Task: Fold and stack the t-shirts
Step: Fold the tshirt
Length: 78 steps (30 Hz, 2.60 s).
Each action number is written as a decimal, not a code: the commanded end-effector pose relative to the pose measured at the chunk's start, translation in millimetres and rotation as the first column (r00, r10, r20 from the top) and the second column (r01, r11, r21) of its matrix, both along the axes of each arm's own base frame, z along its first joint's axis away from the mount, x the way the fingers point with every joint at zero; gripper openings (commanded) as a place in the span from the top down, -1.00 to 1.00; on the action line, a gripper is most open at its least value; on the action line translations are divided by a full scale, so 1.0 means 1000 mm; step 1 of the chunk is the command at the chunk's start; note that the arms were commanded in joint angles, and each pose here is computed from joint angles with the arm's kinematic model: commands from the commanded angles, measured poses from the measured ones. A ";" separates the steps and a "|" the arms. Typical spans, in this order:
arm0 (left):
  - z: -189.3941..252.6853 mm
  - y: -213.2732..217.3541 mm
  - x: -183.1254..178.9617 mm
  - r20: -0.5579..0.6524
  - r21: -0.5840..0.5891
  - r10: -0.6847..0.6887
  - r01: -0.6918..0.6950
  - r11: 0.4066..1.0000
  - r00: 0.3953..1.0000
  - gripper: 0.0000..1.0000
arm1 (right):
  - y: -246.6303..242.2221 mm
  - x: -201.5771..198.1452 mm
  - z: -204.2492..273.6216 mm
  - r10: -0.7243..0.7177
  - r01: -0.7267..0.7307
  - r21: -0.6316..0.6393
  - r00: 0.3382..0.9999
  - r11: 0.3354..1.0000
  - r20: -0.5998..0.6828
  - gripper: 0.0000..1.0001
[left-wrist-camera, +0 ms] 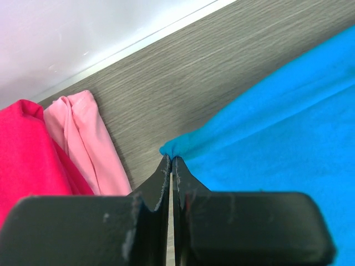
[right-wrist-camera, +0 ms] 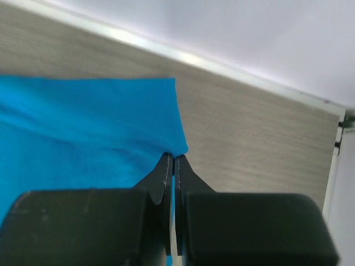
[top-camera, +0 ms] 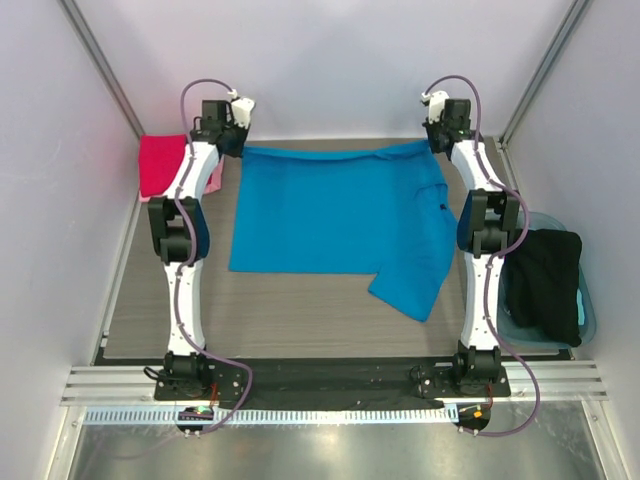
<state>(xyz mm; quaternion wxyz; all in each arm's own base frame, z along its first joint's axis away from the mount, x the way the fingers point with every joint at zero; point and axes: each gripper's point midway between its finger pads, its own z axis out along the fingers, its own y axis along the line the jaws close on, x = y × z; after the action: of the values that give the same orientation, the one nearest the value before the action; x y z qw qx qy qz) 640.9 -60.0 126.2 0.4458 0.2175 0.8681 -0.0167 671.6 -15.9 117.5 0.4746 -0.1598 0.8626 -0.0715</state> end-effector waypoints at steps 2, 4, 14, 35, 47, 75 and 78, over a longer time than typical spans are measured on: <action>0.073 -0.006 -0.014 0.100 -0.053 -0.031 0.036 0.998 0.994 1.00 | 0.000 -0.016 0.089 0.015 -0.010 -0.043 0.992 0.999 0.126 0.98; 0.076 -0.008 -0.021 0.089 -0.058 -0.037 0.043 0.997 0.995 1.00 | 0.000 -0.021 0.094 0.016 -0.011 -0.044 0.992 0.999 0.126 0.98; 0.064 -0.024 -0.074 -0.031 -0.081 -0.120 0.117 0.990 0.992 1.00 | 0.003 -0.066 0.091 0.049 -0.047 -0.043 0.998 0.998 0.044 0.98; 0.031 -0.007 -0.121 -0.158 -0.012 -0.113 0.112 0.994 0.981 1.00 | 0.019 -0.135 0.082 0.068 -0.064 0.056 0.995 0.996 -0.069 0.98; -0.005 0.001 -0.138 -0.246 0.010 -0.099 0.104 0.994 0.964 1.00 | 0.045 -0.179 0.062 0.113 -0.095 0.118 0.981 0.988 -0.155 0.98; -0.004 0.019 -0.068 -0.228 0.022 0.051 -0.048 0.999 0.972 -0.04 | -0.006 -0.121 0.033 -0.030 0.055 0.118 0.979 0.992 -0.200 0.28; -0.009 0.019 -0.056 -0.200 -0.014 0.060 -0.064 0.998 0.978 -0.19 | -0.008 -0.104 0.024 -0.018 0.054 0.184 0.981 0.981 -0.195 0.25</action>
<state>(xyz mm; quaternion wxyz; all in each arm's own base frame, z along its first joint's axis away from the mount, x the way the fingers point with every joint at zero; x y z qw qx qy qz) 581.4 -45.7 132.2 0.3673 0.2141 0.9049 -0.0181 551.0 -26.5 135.8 0.3830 -0.1168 0.9163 -0.0122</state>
